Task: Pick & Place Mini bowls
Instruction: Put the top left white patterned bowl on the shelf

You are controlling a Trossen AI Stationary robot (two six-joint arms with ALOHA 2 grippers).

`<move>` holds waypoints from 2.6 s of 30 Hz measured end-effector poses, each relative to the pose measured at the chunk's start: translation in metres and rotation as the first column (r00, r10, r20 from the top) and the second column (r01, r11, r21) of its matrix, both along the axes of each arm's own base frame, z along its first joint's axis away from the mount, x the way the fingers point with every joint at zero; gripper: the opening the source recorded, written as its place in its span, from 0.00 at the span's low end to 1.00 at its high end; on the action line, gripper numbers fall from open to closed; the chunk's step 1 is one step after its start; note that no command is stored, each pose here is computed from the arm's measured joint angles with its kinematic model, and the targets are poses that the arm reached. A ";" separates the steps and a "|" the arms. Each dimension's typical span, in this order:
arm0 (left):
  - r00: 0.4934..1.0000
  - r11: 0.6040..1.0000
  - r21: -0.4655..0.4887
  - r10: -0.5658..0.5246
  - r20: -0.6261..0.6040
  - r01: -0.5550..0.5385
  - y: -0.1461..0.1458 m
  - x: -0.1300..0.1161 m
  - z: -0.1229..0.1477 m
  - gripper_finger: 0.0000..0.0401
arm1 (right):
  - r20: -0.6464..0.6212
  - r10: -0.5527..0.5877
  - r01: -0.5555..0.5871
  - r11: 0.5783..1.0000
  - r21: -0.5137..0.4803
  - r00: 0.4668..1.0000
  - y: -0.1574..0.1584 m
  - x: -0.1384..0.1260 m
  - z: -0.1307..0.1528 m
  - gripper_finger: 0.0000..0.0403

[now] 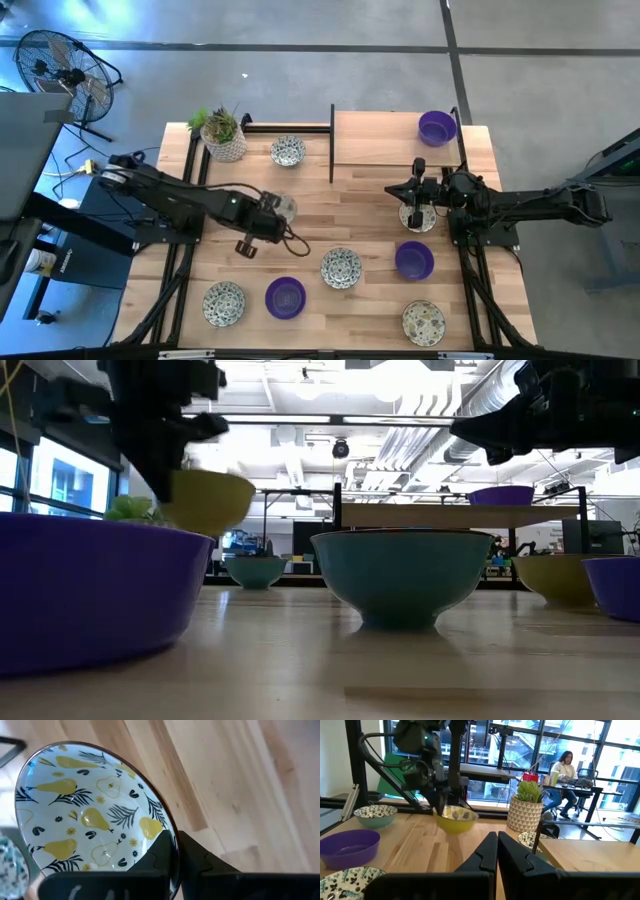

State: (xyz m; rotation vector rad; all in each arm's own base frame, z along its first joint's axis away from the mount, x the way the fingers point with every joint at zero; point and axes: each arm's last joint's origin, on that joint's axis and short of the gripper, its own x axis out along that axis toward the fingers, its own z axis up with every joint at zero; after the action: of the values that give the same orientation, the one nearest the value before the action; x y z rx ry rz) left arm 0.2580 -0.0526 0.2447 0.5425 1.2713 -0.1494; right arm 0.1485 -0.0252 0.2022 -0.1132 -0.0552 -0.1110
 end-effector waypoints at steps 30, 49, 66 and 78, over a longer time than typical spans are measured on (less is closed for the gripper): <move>0.944 0.964 0.077 -0.267 0.196 0.256 0.028 0.097 -0.046 0.10 | -0.002 -0.007 0.007 1.000 0.005 1.000 0.000 0.001 0.000 0.00; 0.961 0.967 0.077 -0.252 0.117 0.244 0.039 0.104 -0.071 0.03 | -0.003 -0.007 0.007 1.000 0.002 1.000 0.000 0.001 0.000 0.00; 0.963 0.966 0.064 -0.255 0.091 0.250 0.038 0.115 -0.047 0.27 | -0.003 -0.012 0.012 1.000 0.002 1.000 0.000 0.001 -0.001 0.00; 0.956 0.960 0.056 -0.279 0.088 0.275 0.038 0.108 -0.033 0.07 | 0.004 -0.012 0.012 1.000 0.022 1.000 0.000 0.001 0.000 0.00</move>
State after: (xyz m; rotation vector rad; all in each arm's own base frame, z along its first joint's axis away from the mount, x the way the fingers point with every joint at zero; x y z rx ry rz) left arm 0.3664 -0.0151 0.2114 0.7565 1.1027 -0.3278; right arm 0.1491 -0.0257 0.2021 -0.0911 -0.0572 -0.1238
